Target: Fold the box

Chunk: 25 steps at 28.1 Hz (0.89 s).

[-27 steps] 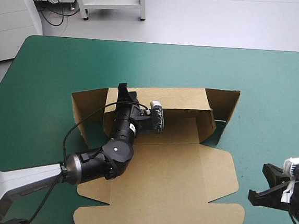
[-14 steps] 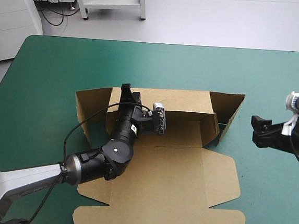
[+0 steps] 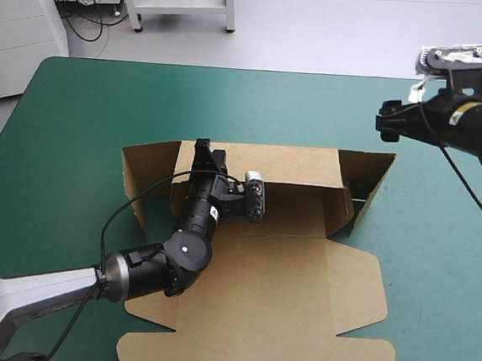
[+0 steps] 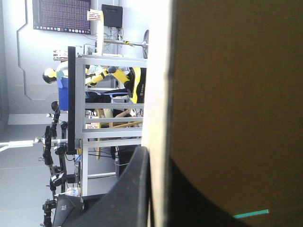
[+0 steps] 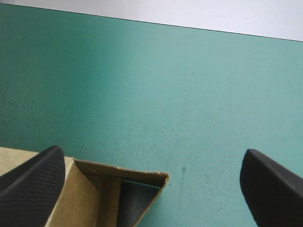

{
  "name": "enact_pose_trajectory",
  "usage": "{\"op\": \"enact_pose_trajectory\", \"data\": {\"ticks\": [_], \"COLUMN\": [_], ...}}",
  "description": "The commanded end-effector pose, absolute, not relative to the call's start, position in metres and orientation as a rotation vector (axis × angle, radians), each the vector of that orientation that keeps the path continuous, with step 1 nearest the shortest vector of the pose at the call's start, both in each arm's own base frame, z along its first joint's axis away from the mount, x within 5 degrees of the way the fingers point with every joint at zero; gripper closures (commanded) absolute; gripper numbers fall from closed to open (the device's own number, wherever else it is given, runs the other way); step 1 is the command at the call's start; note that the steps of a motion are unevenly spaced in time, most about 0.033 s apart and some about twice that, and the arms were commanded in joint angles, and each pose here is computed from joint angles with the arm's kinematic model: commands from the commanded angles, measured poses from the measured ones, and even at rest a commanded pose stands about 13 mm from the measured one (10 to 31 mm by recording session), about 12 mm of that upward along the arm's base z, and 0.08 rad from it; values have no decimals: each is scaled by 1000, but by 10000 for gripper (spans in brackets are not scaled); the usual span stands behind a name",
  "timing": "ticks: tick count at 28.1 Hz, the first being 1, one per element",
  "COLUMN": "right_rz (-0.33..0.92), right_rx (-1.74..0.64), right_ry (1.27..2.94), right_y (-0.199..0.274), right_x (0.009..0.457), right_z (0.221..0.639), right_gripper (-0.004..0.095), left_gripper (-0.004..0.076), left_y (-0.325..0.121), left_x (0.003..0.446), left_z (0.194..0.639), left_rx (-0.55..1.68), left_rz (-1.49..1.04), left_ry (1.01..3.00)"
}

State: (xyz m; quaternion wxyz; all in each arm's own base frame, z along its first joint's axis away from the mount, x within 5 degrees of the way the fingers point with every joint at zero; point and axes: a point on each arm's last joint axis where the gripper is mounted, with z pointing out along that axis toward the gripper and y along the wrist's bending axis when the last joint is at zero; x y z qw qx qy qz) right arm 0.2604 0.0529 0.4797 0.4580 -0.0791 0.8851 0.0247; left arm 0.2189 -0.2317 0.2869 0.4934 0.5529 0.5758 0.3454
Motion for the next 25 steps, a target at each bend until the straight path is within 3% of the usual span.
{"op": "enact_pose_trajectory", "data": {"ticks": [1, 10, 25], "right_rz": [104, 193, 198], "right_rx": [-191, -153, -168], "right_ry": [2137, 2391, 2458], "right_y": [51, 32, 34], "right_x": [284, 340, 358], "right_z": [491, 448, 426], "right_gripper": [-16, -15, 7], "left_gripper": [755, 739, 738], "left_y": [-225, -224, -220], "left_x": [213, 210, 219], "left_z": [316, 324, 316], "left_rx": [1215, 1215, 1221], "left_rz": [808, 777, 796], "left_ry": [1347, 1312, 1369]}}
